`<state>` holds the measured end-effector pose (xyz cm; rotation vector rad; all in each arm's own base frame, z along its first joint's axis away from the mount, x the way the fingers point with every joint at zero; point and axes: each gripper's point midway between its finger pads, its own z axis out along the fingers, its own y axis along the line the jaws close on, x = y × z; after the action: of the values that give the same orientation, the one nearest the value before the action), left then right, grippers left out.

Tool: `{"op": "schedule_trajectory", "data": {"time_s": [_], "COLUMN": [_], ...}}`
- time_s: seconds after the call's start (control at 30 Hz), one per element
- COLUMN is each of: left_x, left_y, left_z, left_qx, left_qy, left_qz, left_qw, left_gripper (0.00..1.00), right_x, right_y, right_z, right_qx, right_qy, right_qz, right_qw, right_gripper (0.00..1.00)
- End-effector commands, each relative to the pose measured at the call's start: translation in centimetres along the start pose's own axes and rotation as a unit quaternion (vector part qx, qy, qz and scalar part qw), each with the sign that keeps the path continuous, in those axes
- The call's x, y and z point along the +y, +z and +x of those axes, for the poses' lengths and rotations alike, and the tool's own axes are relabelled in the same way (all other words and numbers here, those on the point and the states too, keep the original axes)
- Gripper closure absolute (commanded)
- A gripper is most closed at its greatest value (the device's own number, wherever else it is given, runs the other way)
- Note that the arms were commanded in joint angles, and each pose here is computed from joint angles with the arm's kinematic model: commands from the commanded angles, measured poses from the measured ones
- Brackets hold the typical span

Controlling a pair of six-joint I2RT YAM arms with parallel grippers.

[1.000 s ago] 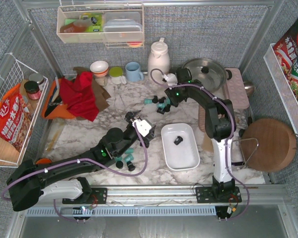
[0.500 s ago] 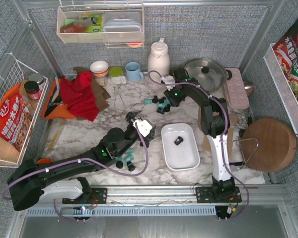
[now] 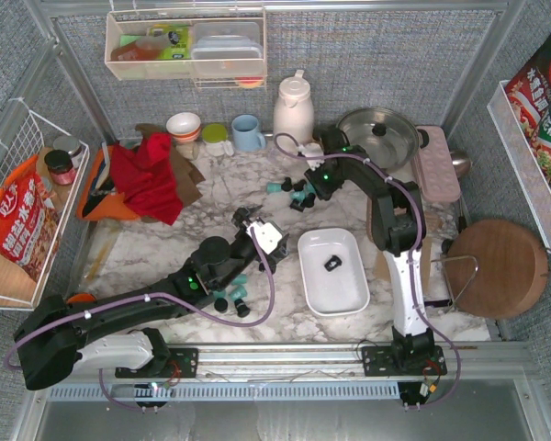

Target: Mix the coffee capsules in the storage basket

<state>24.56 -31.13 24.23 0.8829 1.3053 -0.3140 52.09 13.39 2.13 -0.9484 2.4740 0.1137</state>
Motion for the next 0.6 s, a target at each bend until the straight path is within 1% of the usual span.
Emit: {"op": "schedule_trajectory", "data": {"time_s": [0.0,0.17,0.23,0.4,0.57], "left_x": [0.2,0.1,0.0,-0.1,-0.3], "left_y": [0.1,0.1,0.1,0.1,0.2], "left_z": [-0.8,-0.9,-1.0,-1.1,-1.1], "left_qx": [-0.013,-0.014,-0.016,-0.017,-0.017], "left_qy": [-0.006,-0.008,-0.012,-0.017,-0.021], "left_qz": [-0.002,0.001,0.003,0.003,0.005], "left_qw": [1.0,1.0,1.0,1.0,1.0], "left_gripper": [0.01,0.01,0.01,0.01,0.01], "right_x": [0.2,0.1,0.3,1.6,4.8], "right_y": [-1.1,-3.5,-4.9,-9.0,-13.3], "right_z": [0.0,-0.5,-0.8,-1.6,-0.2], "right_qx": [-0.001,-0.013,-0.032,-0.114,-0.15], "right_qy": [0.002,0.007,0.019,0.068,0.097], "right_qz": [-0.001,0.014,0.021,0.042,0.059], "right_qw": [1.0,1.0,0.999,0.99,0.982], "right_gripper": [0.65,0.68,0.7,0.7,0.7]}}
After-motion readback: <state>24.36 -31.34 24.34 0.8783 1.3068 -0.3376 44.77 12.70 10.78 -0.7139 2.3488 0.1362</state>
